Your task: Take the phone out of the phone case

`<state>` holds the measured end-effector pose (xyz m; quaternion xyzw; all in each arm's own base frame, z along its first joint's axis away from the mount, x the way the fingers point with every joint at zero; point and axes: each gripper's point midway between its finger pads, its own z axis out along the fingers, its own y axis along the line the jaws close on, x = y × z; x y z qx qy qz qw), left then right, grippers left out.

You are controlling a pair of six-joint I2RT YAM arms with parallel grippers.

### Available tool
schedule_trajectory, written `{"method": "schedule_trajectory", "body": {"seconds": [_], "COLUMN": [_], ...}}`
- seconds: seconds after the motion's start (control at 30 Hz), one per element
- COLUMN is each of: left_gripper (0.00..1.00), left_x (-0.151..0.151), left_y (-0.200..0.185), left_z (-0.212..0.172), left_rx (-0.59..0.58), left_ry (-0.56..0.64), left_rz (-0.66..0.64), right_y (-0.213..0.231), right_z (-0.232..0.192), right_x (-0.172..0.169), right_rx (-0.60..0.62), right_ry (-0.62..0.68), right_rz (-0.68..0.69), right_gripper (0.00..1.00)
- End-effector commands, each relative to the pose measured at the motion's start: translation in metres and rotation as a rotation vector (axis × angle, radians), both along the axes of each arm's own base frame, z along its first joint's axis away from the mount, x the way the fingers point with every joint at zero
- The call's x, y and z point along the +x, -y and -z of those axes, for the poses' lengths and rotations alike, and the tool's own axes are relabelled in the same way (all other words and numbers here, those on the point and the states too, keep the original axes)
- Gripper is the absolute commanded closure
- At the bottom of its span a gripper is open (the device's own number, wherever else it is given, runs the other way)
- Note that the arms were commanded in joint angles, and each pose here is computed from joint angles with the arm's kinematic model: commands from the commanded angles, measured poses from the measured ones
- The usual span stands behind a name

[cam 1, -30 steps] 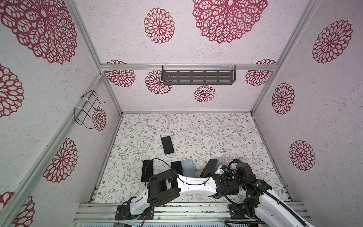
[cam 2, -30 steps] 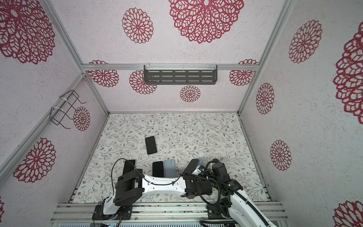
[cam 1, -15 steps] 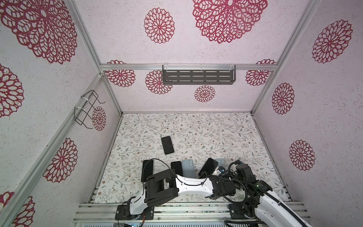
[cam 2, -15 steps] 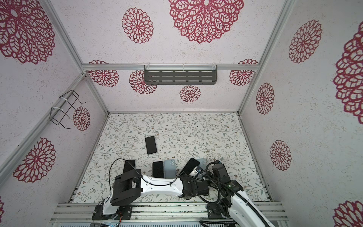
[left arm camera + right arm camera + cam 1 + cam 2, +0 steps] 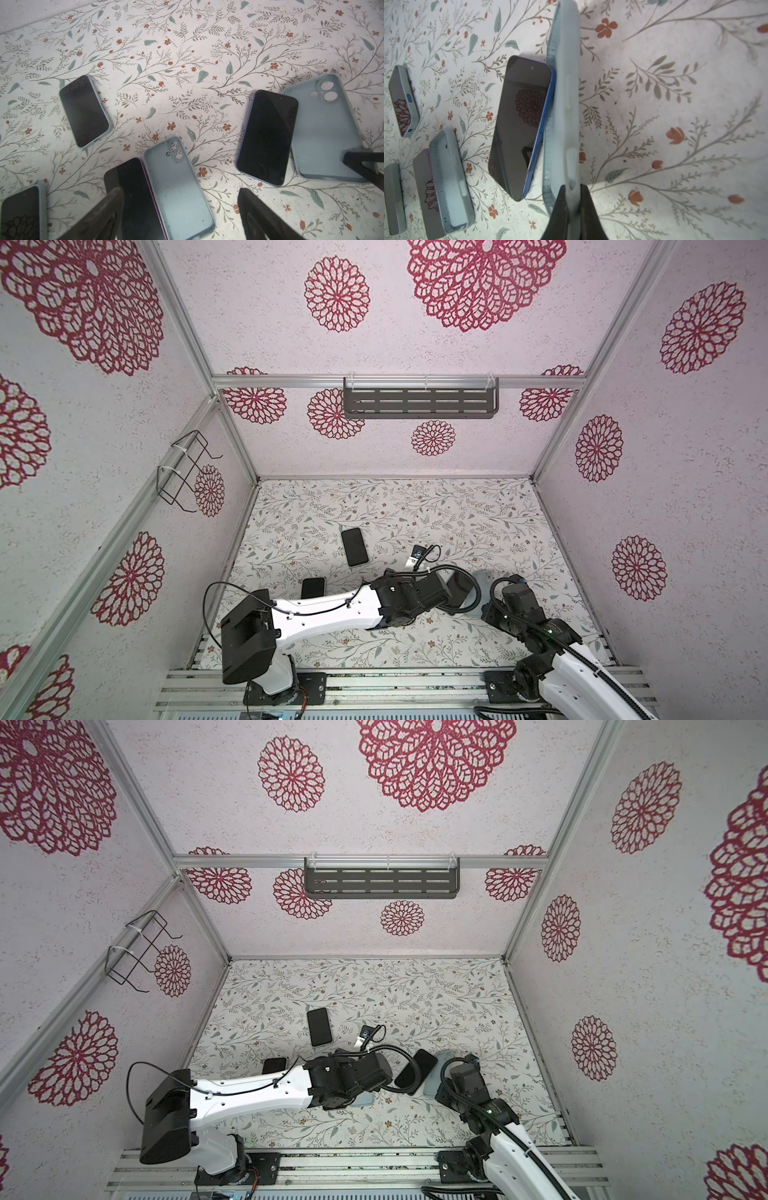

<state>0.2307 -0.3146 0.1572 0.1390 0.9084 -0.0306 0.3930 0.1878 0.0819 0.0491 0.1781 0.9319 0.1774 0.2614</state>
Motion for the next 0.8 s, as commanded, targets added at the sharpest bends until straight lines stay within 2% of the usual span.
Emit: {"method": "schedule_trajectory", "body": {"seconds": [0.0,0.2,0.33,0.43,0.6,0.77], "left_gripper": [0.09,0.08,0.06,0.05,0.04,0.04], "left_x": [0.013,0.022,0.023,0.024,0.023,0.024], "left_y": [-0.010,-0.041,-0.062,-0.075,-0.091,-0.101], "left_z": [-0.017,-0.029,-0.036,-0.039,-0.040,-0.042], "left_rx": [-0.066,-0.104,-0.142,-0.154,-0.163,-0.159], "left_ry": [0.037,0.055,0.069,0.076,0.085,0.091], "left_rz": [-0.029,-0.104,-0.150,-0.173,-0.204,-0.225], "right_y": [-0.027,-0.045,-0.052,-0.030,-0.006,-0.004], "right_z": [-0.023,-0.022,-0.024,-0.019,-0.019,-0.034], "right_x": [0.020,0.030,0.034,0.036,0.037,0.043], "right_rx": [0.030,-0.095,-0.237,-0.361,-0.455,-0.519], "right_ry": [0.073,0.021,-0.005,-0.051,-0.039,0.006], "right_rz": [-0.150,-0.294,-0.368,-0.294,-0.195,-0.196], "right_gripper": [1.00,1.00,1.00,1.00,1.00,1.00]}}
